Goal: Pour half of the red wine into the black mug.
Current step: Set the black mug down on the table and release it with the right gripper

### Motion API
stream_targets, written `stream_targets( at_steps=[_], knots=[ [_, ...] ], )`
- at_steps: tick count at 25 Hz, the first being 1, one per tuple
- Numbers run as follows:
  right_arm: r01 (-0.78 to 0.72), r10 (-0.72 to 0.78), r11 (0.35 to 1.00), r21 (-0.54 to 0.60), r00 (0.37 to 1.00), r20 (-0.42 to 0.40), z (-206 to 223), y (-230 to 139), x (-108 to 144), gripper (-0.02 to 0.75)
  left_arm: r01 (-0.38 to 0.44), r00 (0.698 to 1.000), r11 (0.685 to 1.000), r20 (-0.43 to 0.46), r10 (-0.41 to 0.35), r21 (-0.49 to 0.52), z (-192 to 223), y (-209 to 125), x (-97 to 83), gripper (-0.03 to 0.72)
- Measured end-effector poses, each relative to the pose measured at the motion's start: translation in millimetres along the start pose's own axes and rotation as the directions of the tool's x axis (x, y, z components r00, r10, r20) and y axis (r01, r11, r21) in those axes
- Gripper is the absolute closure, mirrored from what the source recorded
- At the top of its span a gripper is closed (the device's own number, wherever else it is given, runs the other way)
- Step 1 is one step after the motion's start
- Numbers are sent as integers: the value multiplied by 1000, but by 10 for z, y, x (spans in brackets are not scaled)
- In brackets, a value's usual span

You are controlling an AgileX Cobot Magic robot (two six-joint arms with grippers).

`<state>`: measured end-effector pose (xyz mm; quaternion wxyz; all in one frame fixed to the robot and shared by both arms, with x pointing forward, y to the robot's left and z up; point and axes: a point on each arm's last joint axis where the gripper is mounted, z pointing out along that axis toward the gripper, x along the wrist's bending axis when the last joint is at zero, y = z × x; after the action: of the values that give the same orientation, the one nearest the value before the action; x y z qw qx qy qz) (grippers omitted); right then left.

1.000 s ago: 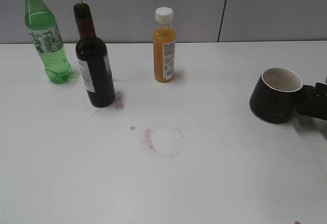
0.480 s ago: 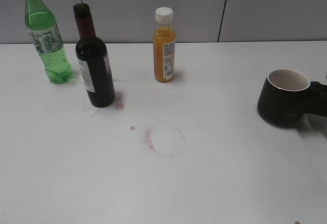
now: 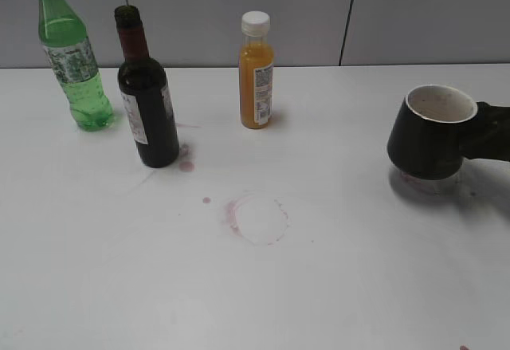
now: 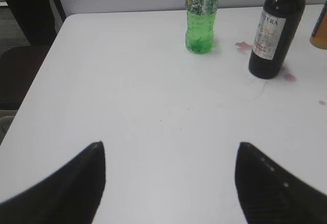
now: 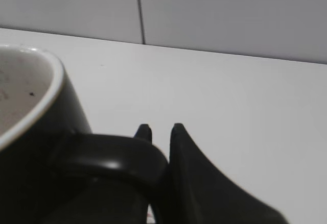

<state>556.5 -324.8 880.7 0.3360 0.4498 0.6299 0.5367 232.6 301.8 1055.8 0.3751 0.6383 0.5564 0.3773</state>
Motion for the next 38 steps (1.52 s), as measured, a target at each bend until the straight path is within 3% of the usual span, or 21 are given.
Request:
stream_targets(
  at_steps=[9,15,21,25,29,38],
  knots=[
    [97,-108,994,-49,930,-350,399,228,551,666,1,1000,1000,0,-1,0,0,0,0,98],
    [202,-224,974,-103,781,-584,579,349,1005,666,1,1000,1000,0,-1,0,0,0,0,98],
    [251,-243,962,-107,612,-753,793,315,1358,666,0,1000,1000,0,0,0,0,0,0,98],
    [267,-253,956,-125,529,-810,924,280,1613,666,0,1000,1000,0,0,0,0,0,0,98],
    [265,-237,957,-117,485,-842,1023,149,1809,666,1,1000,1000,0,-1,0,0,0,0,98],
    [242,-193,967,-83,476,-858,1193,-99,1962,666,1,1000,1000,0,-1,0,0,0,0,98]
  ],
)
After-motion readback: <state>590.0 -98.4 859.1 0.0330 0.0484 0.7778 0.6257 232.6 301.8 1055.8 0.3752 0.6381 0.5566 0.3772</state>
